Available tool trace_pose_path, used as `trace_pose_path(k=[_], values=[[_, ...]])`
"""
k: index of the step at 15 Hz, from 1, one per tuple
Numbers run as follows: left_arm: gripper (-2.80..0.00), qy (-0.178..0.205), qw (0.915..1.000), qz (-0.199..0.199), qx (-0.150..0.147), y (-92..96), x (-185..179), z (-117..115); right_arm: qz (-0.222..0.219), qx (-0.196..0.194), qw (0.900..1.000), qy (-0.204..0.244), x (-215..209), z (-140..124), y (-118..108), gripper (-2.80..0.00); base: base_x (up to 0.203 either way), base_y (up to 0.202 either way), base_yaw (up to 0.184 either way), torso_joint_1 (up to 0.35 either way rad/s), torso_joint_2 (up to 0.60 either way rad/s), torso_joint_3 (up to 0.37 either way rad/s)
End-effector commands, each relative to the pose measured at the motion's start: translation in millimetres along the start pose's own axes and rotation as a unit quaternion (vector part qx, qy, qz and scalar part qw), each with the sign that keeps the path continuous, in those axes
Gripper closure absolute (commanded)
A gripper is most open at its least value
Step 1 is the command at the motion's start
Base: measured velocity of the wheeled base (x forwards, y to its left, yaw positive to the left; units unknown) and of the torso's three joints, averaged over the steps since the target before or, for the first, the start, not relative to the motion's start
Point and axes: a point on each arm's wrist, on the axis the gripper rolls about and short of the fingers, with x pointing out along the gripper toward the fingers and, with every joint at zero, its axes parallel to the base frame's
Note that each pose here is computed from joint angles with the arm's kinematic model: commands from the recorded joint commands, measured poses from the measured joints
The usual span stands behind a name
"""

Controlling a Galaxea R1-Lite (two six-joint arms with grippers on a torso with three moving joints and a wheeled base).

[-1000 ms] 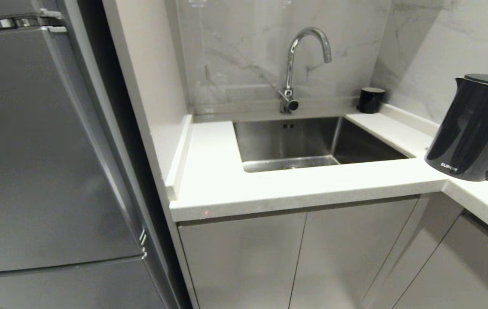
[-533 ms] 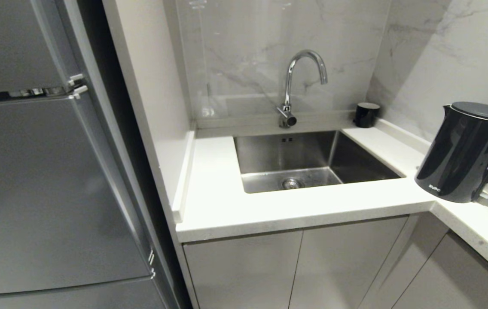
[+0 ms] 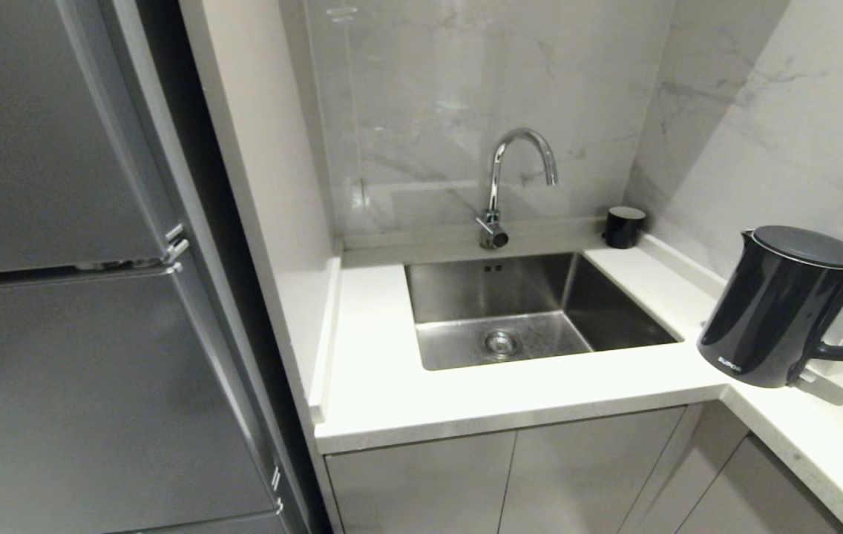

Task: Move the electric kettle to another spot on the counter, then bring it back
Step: Grab the kettle

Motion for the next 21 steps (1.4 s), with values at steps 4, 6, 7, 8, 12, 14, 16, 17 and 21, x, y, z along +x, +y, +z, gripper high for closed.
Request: trace_pose_path(k=[4, 6, 7, 8, 12, 14, 16, 17, 21], values=[[0.0, 0.0, 1.0, 0.001, 0.0, 0.0, 0.0, -0.1, 0.0, 0.0, 1.0, 0.0, 0.0, 0.0, 0.0, 0.0, 0.0, 0.0, 0.0, 0.174, -0.43, -0.265], [0.0, 0.0, 1.0, 0.001, 0.0, 0.0, 0.0, -0.1, 0.0, 0.0, 1.0, 0.0, 0.0, -0.1, 0.0, 0.0, 0.0, 0.0, 0.0, 0.15, -0.37, -0.228], [0.0, 0.0, 1.0, 0.0, 0.0, 0.0, 0.0, -0.1, 0.0, 0.0, 1.0, 0.0, 0.0, -0.1, 0.0, 0.0, 0.0, 0.0, 0.0, 0.136, -0.35, -0.217], [0.0, 0.0, 1.0, 0.0, 0.0, 0.0, 0.0, -0.1, 0.0, 0.0, 1.0, 0.0, 0.0, 0.1, 0.0, 0.0, 0.0, 0.0, 0.0, 0.153, -0.36, -0.218], [0.0, 0.0, 1.0, 0.0, 0.0, 0.0, 0.0, -0.1, 0.0, 0.0, 1.0, 0.0, 0.0, -0.1, 0.0, 0.0, 0.0, 0.0, 0.0, 0.142, -0.34, -0.204], [0.0, 0.0, 1.0, 0.0, 0.0, 0.0, 0.0, -0.1, 0.0, 0.0, 1.0, 0.0, 0.0, -0.1, 0.0, 0.0, 0.0, 0.0, 0.0, 0.12, -0.3, -0.158], [0.0, 0.0, 1.0, 0.0, 0.0, 0.0, 0.0, -0.1, 0.0, 0.0, 1.0, 0.0, 0.0, -0.1, 0.0, 0.0, 0.0, 0.0, 0.0, 0.0, 0.0, 0.0], [0.0, 0.0, 1.0, 0.0, 0.0, 0.0, 0.0, -0.1, 0.0, 0.0, 1.0, 0.0, 0.0, -0.1, 0.0, 0.0, 0.0, 0.0, 0.0, 0.0, 0.0, 0.0], [0.0, 0.0, 1.0, 0.0, 0.0, 0.0, 0.0, -0.1, 0.0, 0.0, 1.0, 0.0, 0.0, -0.1, 0.0, 0.0, 0.0, 0.0, 0.0, 0.0, 0.0, 0.0]])
